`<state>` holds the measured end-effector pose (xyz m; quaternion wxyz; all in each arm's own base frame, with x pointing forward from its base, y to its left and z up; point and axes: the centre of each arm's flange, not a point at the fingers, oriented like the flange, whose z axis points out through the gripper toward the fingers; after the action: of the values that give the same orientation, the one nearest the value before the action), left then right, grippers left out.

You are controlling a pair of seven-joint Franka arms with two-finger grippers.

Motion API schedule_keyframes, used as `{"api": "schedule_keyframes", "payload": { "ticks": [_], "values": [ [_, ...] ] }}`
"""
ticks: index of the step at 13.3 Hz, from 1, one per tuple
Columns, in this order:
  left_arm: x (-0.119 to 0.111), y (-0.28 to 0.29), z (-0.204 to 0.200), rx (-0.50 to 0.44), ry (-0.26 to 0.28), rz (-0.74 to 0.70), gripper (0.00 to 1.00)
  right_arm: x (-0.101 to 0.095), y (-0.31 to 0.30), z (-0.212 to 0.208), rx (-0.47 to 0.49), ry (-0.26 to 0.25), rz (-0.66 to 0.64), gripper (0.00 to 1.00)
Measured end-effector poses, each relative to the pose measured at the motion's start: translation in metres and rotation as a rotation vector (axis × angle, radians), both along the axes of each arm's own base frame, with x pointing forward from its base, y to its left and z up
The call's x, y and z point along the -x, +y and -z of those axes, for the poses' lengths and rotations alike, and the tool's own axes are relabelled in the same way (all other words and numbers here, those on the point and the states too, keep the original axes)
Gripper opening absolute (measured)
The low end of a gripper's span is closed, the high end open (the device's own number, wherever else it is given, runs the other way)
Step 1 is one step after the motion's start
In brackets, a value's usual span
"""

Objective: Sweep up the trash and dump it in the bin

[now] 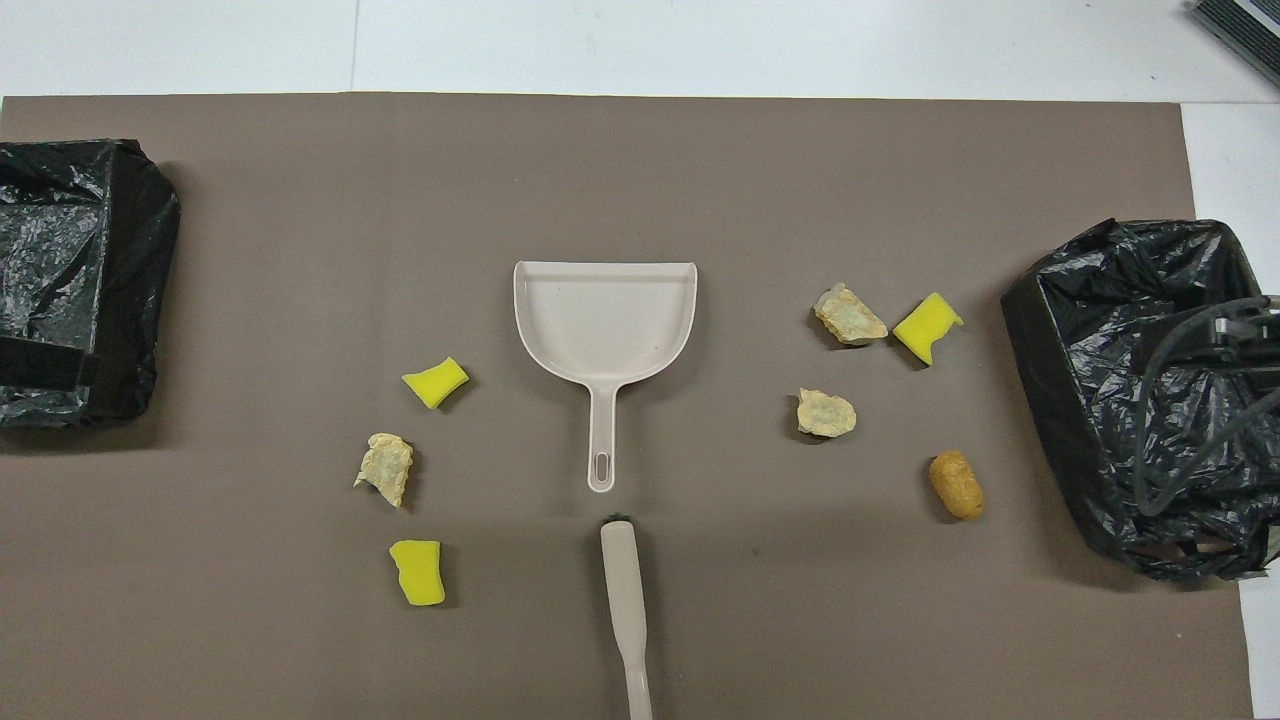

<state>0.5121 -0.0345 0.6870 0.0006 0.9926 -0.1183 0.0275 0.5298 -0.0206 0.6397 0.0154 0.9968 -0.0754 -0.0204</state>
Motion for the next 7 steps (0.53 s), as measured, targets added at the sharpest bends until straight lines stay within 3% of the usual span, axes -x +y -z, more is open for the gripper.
{"api": "schedule_keyframes", "payload": {
  "ticks": [7],
  "values": [
    [0.0,0.0,0.0,0.0,0.0,0.0,1.0,-0.0014,0.01,-0.0006,-0.012,-0.01,-0.016,1.0]
  ]
}}
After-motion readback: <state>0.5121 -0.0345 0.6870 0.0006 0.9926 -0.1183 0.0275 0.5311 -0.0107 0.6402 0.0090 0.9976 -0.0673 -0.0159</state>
